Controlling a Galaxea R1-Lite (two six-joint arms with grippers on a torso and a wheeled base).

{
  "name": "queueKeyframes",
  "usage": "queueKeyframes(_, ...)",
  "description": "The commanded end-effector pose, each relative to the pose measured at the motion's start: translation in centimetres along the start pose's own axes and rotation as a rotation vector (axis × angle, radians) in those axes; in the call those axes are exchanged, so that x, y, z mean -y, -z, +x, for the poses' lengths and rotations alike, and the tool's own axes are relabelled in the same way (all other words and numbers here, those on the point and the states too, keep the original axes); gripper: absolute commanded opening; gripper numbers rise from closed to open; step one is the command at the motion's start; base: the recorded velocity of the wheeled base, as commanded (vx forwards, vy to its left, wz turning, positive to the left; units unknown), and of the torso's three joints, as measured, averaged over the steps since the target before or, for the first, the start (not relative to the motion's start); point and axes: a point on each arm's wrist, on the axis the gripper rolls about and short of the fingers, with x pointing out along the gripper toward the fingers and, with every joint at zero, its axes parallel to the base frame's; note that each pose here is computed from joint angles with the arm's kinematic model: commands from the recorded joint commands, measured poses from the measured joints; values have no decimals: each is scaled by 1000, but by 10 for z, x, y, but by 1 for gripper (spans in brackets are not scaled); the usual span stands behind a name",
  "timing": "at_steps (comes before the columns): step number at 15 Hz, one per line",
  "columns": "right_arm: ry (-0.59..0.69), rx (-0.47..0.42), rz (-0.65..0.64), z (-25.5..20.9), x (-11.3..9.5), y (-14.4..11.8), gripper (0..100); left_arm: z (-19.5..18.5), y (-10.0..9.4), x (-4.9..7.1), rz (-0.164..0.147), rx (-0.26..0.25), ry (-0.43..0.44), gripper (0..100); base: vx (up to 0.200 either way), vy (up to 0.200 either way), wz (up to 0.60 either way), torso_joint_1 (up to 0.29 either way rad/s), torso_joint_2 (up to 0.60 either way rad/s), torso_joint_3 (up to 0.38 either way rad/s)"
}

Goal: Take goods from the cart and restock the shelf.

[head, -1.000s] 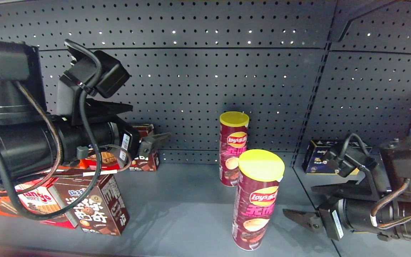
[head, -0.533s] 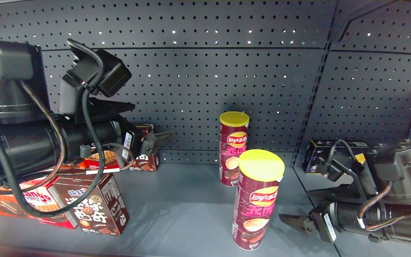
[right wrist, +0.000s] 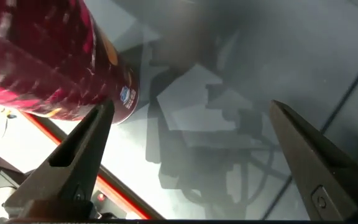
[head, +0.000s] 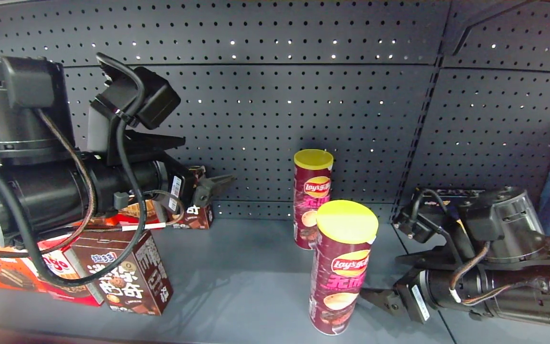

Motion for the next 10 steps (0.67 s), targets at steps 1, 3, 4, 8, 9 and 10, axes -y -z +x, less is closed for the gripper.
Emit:
queueKeyframes(1, -13, -16, -13, 6, -5, 0, 100, 1, 1, 0, 0, -2, 1, 100, 0, 0, 0, 0, 0, 0)
queueKeyframes(3, -16, -23, -17, 10, -7, 0, 100, 1, 1, -3, -3, -4, -11, 100, 0, 0, 0, 0, 0, 0)
queueKeyframes(4, -16, -21, -14, 11, -8, -1, 100, 1, 1, -4, -3, -3, -12, 100, 0, 0, 0, 0, 0, 0)
queueKeyframes(8, -17, -24, -16, 14, -9, -2, 100, 1, 1, -4, -3, -2, -5, 100, 0, 0, 0, 0, 0, 0)
queueKeyframes(9, -17, -23, -16, 14, -9, -3, 100, 1, 1, -4, -3, -1, -5, 100, 0, 0, 0, 0, 0, 0)
queueKeyframes(10, -17, -26, -16, 15, -9, -3, 100, 1, 1, -4, -3, -1, -5, 100, 0, 0, 0, 0, 0, 0)
